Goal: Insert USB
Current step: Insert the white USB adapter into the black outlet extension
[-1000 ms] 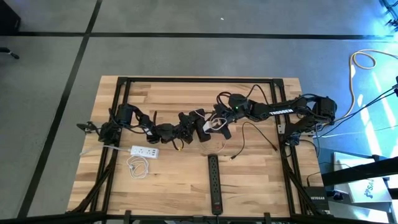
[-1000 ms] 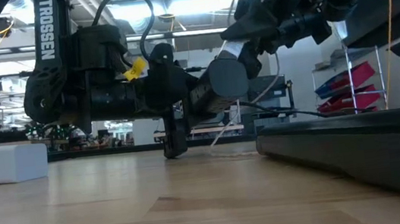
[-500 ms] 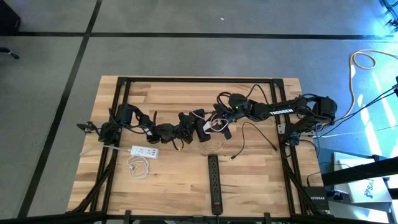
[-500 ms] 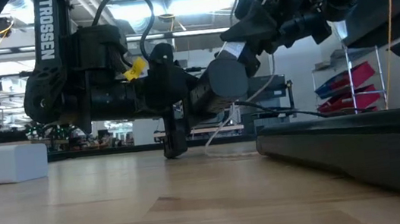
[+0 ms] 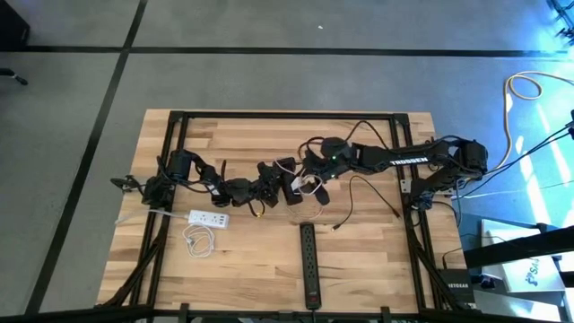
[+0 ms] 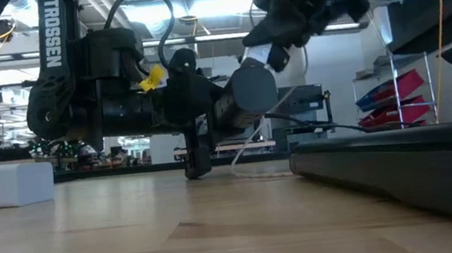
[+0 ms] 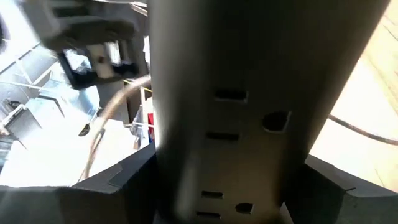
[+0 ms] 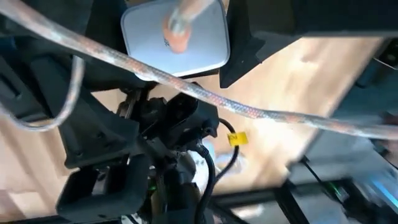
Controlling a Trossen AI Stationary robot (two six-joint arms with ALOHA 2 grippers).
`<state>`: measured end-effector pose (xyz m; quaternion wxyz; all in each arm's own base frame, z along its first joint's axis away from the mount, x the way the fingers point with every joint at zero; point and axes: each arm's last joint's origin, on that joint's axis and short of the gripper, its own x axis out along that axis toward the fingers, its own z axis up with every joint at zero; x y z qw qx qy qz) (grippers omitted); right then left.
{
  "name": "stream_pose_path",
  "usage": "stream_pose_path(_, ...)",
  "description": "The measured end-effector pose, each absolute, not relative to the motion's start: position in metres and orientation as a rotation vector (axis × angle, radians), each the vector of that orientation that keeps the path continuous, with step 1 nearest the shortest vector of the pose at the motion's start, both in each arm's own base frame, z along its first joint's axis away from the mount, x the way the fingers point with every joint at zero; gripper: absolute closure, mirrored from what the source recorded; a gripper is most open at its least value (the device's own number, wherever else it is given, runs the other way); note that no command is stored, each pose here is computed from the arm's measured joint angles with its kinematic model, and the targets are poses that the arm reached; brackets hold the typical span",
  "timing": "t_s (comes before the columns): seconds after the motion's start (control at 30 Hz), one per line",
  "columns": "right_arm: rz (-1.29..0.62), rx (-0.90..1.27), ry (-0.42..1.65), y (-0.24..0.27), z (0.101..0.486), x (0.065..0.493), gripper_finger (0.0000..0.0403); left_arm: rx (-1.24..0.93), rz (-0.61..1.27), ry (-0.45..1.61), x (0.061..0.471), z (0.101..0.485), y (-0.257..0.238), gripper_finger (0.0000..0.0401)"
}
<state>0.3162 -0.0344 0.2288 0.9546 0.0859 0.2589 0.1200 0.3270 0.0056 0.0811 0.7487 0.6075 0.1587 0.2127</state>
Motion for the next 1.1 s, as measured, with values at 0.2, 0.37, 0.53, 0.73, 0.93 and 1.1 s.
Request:
stream_pose_path(0.2, 0.143, 0.052, 0.682, -0.024, 0.256, 0.322, 0.0226, 1.324, 0.467, 0.347, 0.327, 0.081, 0.006, 0.014)
stream_pose_path(0.37, 0.143, 0.049, 0.677, -0.023, 0.264, 0.324, 0.0226, 1.323, 0.467, 0.346, 0.327, 0.081, 0.005, 0.014)
stream_pose_path(0.53, 0.159, 0.06, 0.697, -0.023, 0.258, 0.327, 0.0226, 1.33, 0.464, 0.346, 0.327, 0.081, 0.005, 0.014)
stream_pose_path(0.73, 0.188, 0.094, 0.721, -0.023, 0.249, 0.332, 0.0226, 1.395, 0.448, 0.358, 0.327, 0.081, 0.004, 0.014)
stream_pose_path(0.93, 0.212, 0.118, 0.719, -0.022, 0.245, 0.335, 0.0226, 1.399, 0.451, 0.363, 0.327, 0.081, 0.004, 0.014)
stream_pose_path(1.1, 0.217, 0.143, 0.726, -0.022, 0.245, 0.335, 0.0226, 1.404, 0.449, 0.364, 0.327, 0.081, 0.004, 0.014)
